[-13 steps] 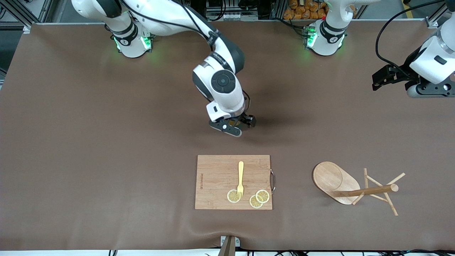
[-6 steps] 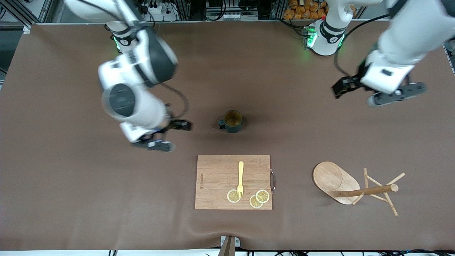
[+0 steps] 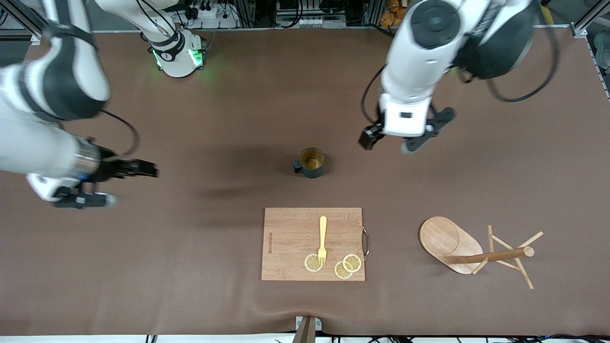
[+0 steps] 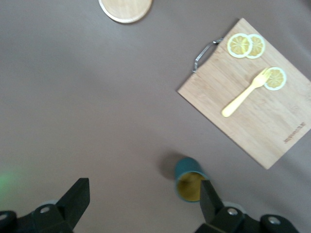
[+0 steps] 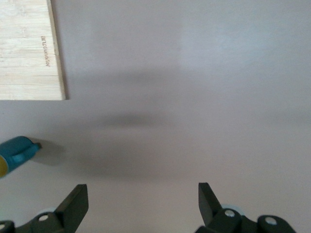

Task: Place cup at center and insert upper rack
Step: 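Move the left gripper over the teal mug at the center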

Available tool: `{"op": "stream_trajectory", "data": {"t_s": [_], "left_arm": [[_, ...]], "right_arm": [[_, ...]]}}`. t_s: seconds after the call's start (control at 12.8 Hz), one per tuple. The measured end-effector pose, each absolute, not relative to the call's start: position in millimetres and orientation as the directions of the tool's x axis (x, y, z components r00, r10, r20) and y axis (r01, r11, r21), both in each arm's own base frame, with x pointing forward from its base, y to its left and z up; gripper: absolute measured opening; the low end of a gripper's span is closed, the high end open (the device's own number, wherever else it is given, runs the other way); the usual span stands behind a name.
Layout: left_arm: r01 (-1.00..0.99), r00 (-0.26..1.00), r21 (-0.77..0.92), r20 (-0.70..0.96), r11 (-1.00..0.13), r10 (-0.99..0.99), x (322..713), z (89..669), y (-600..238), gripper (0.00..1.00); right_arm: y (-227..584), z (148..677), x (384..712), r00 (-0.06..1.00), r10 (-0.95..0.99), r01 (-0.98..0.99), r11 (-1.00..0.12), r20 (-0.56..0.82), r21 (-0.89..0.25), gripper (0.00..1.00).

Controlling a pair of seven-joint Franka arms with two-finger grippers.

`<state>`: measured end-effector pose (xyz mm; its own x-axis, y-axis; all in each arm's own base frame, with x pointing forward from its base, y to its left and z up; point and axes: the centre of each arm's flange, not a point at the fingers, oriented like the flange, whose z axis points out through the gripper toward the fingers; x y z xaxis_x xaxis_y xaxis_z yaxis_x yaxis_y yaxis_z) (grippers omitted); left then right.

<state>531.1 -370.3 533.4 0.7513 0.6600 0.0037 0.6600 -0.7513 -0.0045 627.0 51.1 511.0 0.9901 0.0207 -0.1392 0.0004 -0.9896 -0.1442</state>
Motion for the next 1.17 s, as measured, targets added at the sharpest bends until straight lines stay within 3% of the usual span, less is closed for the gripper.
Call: {"op": "stream_trajectory", "data": {"t_s": [0.62, 1.17], "left_arm": [[0.801, 0.564, 0.152, 0.13, -0.579, 0.815, 478, 395, -565, 1.0], [0.818, 0.445, 0.245, 0.305, -0.521, 0.842, 415, 277, -647, 1.0]], "right_arm": [[-66, 639, 527, 0.998, 0.019, 0.015, -0.998, -0.055, -0.067, 1.0], [-73, 643, 513, 0.989, -0.079, -0.088, -0.994, -0.127, -0.065, 1.0]]}}
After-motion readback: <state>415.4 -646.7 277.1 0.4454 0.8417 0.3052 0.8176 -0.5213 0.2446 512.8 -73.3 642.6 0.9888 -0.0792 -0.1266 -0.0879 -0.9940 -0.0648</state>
